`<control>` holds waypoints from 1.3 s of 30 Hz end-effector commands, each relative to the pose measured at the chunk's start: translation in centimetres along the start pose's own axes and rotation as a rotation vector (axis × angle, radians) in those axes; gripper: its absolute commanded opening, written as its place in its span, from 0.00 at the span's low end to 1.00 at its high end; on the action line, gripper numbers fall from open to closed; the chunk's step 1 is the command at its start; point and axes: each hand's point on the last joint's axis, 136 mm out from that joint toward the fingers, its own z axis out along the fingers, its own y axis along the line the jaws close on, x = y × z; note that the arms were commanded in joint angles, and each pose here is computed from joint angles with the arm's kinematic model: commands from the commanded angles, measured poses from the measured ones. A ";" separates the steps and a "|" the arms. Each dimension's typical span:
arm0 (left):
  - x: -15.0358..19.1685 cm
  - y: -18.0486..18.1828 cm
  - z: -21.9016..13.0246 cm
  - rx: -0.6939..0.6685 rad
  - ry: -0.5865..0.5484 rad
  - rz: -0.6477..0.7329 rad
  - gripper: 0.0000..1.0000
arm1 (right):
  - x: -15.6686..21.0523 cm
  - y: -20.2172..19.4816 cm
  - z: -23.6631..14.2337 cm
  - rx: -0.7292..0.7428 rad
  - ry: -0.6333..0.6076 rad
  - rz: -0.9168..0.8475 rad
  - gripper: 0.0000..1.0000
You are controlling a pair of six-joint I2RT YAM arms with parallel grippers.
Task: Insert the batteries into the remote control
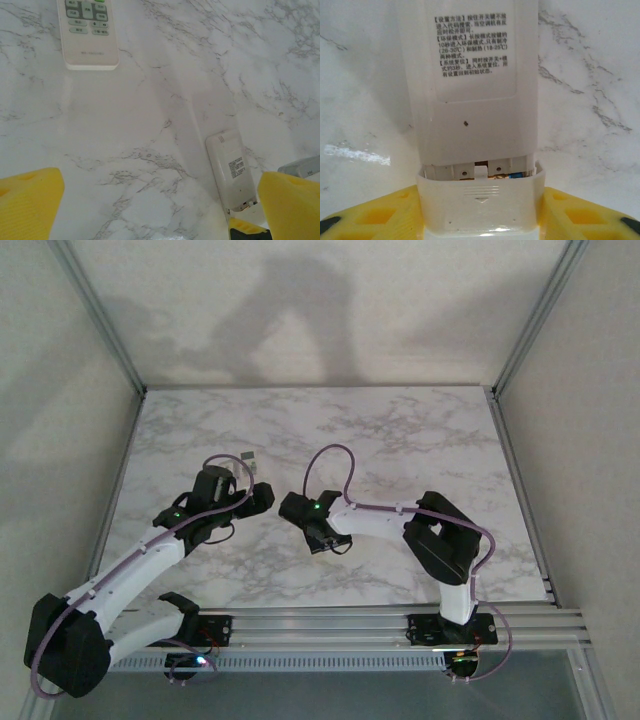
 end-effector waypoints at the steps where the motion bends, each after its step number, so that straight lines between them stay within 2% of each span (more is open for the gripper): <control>1: -0.2 -0.1 0.2 0.010 -0.001 0.005 0.99 | 0.0 -0.3 -0.4 -0.018 0.001 0.008 0.54; 12: -0.3 -0.2 0.1 0.011 -0.003 0.005 0.99 | -0.2 -0.6 0.2 -0.024 -0.001 -0.019 0.56; 21: -0.2 -0.2 0.2 0.013 -0.001 0.003 0.99 | -0.9 -0.2 -0.7 -0.126 -0.011 -0.068 0.56; 31: -0.3 -0.2 0.1 0.013 -0.003 0.002 0.99 | -0.4 -0.6 0.1 -0.141 0.032 -0.035 0.56; 39: -0.4 -0.4 0.0 0.019 -0.005 0.001 0.99 | 0.3 -1.5 0.5 -0.093 0.068 -0.034 0.56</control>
